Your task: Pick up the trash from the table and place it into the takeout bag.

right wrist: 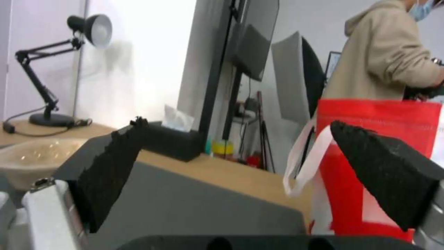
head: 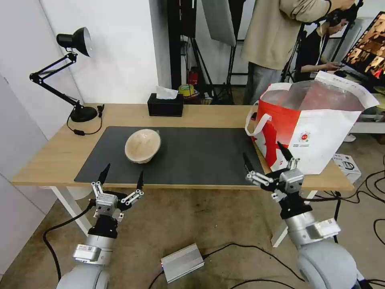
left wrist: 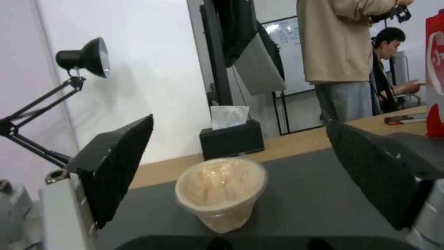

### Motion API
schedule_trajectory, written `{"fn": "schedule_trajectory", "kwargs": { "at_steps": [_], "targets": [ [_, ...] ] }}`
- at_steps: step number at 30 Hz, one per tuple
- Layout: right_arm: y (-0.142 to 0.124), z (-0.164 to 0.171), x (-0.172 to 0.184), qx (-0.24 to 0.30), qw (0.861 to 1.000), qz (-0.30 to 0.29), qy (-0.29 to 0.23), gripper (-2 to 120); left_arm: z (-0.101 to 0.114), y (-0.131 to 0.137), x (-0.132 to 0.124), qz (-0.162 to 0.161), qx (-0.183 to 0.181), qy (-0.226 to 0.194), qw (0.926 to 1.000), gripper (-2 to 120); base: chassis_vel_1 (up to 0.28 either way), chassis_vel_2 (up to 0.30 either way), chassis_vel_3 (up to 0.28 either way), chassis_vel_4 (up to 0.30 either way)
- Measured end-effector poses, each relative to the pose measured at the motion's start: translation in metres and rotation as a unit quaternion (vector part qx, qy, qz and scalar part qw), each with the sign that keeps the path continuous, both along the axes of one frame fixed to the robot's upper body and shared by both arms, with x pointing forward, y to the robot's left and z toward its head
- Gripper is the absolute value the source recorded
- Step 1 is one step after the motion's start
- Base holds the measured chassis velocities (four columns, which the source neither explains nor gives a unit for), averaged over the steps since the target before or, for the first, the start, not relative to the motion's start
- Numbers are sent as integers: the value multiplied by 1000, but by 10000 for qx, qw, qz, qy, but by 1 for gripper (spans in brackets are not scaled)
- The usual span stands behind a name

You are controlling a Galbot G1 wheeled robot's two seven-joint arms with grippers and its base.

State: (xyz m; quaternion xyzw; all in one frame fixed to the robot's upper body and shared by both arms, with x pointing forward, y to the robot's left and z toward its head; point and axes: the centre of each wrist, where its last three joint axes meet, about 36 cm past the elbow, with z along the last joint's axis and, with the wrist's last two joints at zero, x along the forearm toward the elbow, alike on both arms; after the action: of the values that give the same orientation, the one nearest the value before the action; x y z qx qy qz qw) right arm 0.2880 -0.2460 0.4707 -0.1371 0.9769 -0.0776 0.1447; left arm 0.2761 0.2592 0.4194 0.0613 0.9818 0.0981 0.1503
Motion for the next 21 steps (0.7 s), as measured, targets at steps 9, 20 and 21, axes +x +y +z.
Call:
{"fn": "schedule_trajectory", "kwargs": {
  "at_steps": [9, 20, 21],
  "targets": [
    [4, -5, -11, -72, 9997, 28, 247, 100, 0, 4, -1, 27, 9, -11, 10000, 100, 0, 0, 0, 0],
    [5, -7, -13, -193, 9988, 47, 440, 100, 0, 6, 0, 37, 0, -30, 10000, 100, 0, 0, 0, 0],
    [5, -8, -13, -203, 9988, 47, 452, 100, 0, 6, 0, 40, -4, -25, 10000, 100, 0, 0, 0, 0]
  ]
}}
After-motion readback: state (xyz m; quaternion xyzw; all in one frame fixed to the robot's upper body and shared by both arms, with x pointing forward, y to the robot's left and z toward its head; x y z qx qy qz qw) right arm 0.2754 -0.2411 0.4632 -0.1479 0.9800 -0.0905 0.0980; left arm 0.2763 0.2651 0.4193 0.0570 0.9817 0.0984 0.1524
